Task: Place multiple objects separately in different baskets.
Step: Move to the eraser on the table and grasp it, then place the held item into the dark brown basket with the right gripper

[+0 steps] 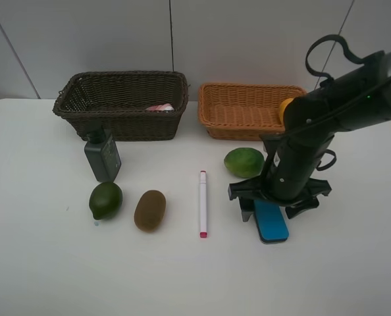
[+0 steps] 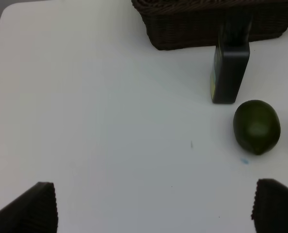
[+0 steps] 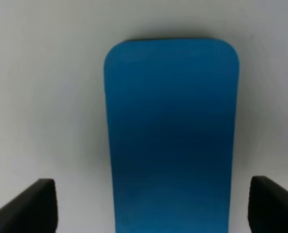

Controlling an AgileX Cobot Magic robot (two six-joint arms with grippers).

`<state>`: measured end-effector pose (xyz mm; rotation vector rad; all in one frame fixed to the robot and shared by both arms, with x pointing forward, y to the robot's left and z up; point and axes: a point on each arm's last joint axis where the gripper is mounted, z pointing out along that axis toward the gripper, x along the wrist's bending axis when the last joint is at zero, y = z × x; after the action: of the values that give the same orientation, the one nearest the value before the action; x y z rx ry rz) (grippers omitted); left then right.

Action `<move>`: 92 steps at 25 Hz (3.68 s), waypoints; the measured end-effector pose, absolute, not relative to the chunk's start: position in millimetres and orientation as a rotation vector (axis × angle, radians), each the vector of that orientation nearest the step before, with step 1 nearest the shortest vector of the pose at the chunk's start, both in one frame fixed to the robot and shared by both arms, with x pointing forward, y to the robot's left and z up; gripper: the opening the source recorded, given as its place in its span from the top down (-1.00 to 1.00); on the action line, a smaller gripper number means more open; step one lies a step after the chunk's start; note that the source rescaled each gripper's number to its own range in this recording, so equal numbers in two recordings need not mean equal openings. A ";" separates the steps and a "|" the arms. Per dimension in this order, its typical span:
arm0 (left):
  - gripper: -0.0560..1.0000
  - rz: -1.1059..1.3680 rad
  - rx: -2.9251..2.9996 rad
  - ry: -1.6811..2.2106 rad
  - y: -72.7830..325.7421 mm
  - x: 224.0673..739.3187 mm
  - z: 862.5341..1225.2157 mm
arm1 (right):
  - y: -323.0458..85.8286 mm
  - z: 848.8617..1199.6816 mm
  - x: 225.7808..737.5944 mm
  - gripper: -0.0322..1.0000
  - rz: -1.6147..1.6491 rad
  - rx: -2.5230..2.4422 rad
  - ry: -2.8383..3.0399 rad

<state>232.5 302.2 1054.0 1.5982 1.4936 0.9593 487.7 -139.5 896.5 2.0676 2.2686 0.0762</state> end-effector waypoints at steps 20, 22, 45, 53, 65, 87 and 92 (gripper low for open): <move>-1.00 0.959 1.598 1.494 302.2 232.5 1054.0 | -139.3 885.7 487.6 -0.96 0.028 2.074 2.278; -1.00 0.959 1.598 1.494 302.2 232.5 1054.0 | -139.3 885.7 487.6 -0.96 0.029 2.074 2.278; -1.00 0.959 1.598 1.494 302.2 232.5 1054.0 | -139.5 885.7 487.2 0.20 0.021 2.075 2.280; -1.00 0.959 1.598 1.494 302.2 232.5 1054.0 | -139.7 885.7 486.9 0.20 0.016 2.077 2.279; -1.00 0.959 1.598 1.494 302.2 232.5 1054.0 | -142.9 899.7 482.8 0.20 -0.008 2.079 2.276; -1.00 0.959 1.598 1.494 302.2 232.5 1054.0 | -145.6 1097.8 487.1 0.20 0.670 1.867 2.116; -1.00 0.959 1.598 1.494 302.2 232.5 1054.0 | -128.9 1109.1 511.1 0.20 0.804 1.734 2.121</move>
<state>232.5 302.2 1054.0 1.5982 1.4936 0.9593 511.1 -128.9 1109.1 1.7344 2.1213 0.8038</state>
